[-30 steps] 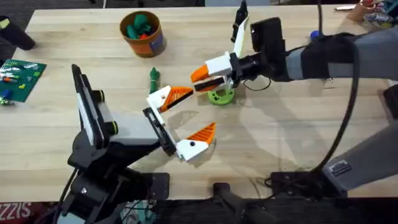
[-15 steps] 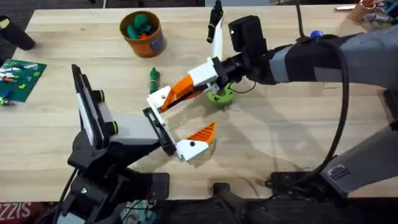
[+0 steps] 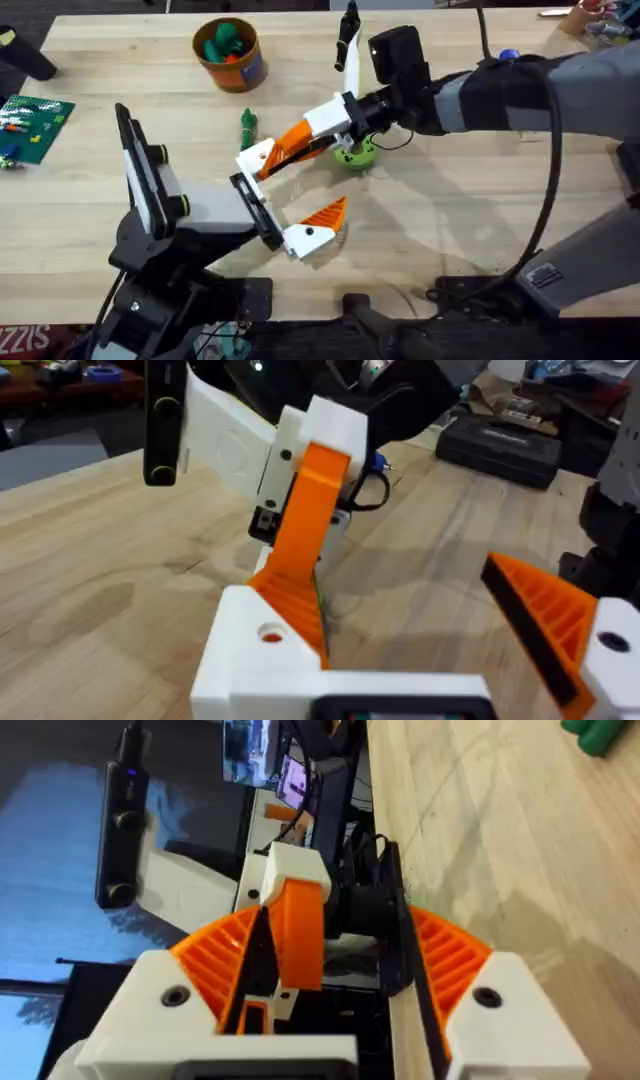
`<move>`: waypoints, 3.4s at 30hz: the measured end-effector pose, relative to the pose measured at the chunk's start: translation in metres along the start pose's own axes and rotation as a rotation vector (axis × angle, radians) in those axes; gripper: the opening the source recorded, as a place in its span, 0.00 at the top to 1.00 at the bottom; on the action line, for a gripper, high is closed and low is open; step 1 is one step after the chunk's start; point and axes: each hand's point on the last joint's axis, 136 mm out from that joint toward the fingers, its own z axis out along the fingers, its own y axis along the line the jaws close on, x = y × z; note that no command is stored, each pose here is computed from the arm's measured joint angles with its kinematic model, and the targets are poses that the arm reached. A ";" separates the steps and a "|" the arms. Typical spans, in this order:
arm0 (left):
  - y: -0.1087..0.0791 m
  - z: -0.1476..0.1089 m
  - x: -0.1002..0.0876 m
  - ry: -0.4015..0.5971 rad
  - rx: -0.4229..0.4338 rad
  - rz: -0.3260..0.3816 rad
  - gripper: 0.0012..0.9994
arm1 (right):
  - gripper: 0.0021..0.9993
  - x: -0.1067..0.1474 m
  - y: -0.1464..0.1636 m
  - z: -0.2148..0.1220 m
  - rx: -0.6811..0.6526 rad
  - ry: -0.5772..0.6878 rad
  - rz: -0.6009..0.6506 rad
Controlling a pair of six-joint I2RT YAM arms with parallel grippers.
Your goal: Pick up the gripper from the table and insert it into the empty holder that is missing its gripper. Then pick up a screw, insert it into the mounting hole, and use the screwdriver to tighten it. Finally, clean up the table by picking up the vegetable and placing it into the bucket.
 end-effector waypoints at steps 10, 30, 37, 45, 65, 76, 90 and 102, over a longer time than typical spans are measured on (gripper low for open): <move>0.000 0.000 0.000 0.001 0.000 -0.010 0.02 | 0.70 0.002 0.004 0.000 -0.020 0.013 0.002; 0.001 0.000 0.000 0.001 -0.006 -0.022 0.02 | 0.98 -0.001 0.008 -0.001 -0.017 0.008 0.015; 0.003 0.000 0.000 0.000 -0.016 -0.035 0.02 | 0.98 -0.004 0.007 0.000 0.002 -0.005 0.036; 0.012 -0.001 0.000 -0.005 -0.066 -0.049 0.02 | 0.98 -0.011 0.005 0.009 0.051 -0.032 0.040; 0.018 -0.002 -0.001 -0.009 -0.099 -0.058 0.02 | 0.98 -0.016 0.005 0.017 0.076 -0.045 0.017; 0.017 -0.002 -0.001 -0.007 -0.093 -0.064 0.02 | 0.98 -0.016 0.005 0.017 0.077 -0.046 0.022; 0.017 -0.002 -0.001 -0.007 -0.091 -0.063 0.02 | 0.98 -0.015 0.006 0.017 0.074 -0.043 0.024; 0.017 -0.002 -0.001 -0.007 -0.089 -0.063 0.02 | 0.98 -0.015 0.006 0.017 0.073 -0.043 0.025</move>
